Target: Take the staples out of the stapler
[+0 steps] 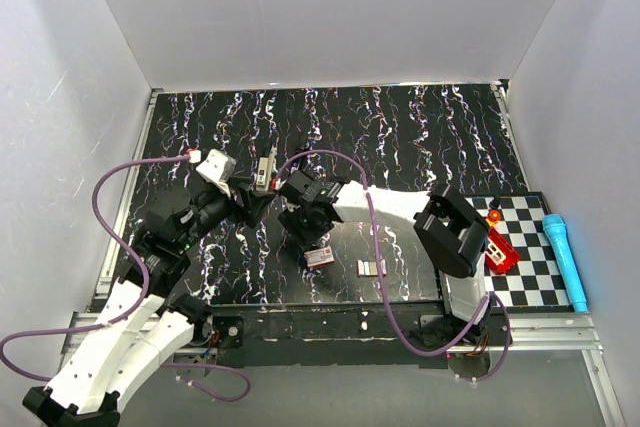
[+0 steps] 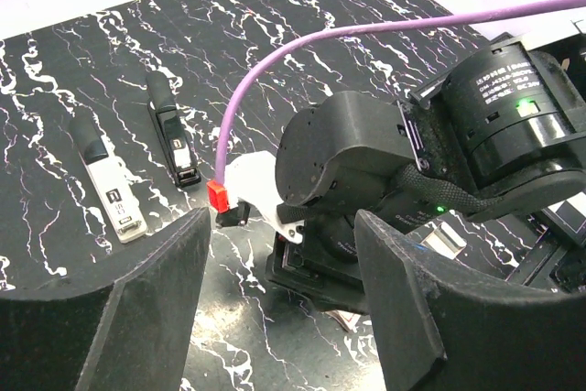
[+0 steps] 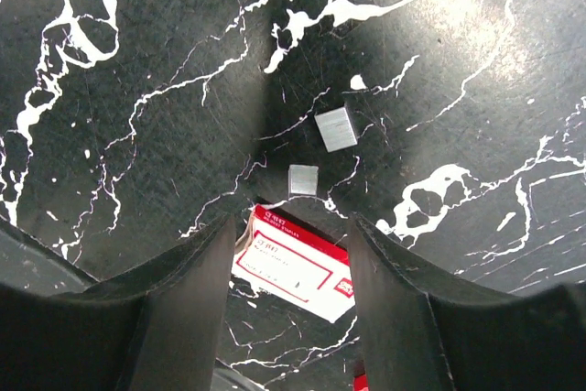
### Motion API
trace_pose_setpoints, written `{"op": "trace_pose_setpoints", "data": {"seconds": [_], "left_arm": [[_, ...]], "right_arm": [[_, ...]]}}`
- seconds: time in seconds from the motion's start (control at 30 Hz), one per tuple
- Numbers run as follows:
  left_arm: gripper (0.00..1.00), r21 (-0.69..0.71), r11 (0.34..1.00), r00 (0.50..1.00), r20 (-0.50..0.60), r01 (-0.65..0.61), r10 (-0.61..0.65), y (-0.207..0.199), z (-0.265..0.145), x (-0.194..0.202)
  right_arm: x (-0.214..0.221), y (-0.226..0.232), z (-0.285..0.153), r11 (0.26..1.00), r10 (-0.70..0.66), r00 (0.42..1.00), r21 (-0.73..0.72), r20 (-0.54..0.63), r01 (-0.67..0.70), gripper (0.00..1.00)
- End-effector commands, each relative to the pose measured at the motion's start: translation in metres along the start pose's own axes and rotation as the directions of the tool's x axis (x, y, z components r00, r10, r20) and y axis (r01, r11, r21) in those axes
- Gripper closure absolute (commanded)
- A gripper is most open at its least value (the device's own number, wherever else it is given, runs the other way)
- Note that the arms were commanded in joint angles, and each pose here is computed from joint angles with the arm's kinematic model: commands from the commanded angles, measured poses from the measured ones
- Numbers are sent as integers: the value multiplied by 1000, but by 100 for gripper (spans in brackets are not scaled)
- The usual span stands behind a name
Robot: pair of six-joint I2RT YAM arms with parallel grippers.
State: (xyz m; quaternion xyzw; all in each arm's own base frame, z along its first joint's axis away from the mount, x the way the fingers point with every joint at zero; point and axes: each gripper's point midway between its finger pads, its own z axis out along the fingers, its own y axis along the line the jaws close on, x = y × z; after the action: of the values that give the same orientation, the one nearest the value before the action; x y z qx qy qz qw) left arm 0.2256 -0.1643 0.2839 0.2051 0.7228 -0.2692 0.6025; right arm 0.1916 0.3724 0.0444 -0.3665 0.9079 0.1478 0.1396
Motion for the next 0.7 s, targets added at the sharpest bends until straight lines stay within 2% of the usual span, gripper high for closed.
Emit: {"op": "trace_pose_setpoints", "data": {"seconds": [0.0,0.4,0.67], "left_arm": [[36,-11,1000,1000,7,-13,14,2,0,0],[36,-15,1000,1000,6,-15,15,3,0,0],[36,-15,1000,1000,6,-15,15,3,0,0]], "right_arm": [[-21,5,1,1000,0,999,18,54,-1,40],[-15,0,12,998,-1,1000,70,22,-1,41],[-12,2,18,997,-4,1000,72,8,3,46]]}}
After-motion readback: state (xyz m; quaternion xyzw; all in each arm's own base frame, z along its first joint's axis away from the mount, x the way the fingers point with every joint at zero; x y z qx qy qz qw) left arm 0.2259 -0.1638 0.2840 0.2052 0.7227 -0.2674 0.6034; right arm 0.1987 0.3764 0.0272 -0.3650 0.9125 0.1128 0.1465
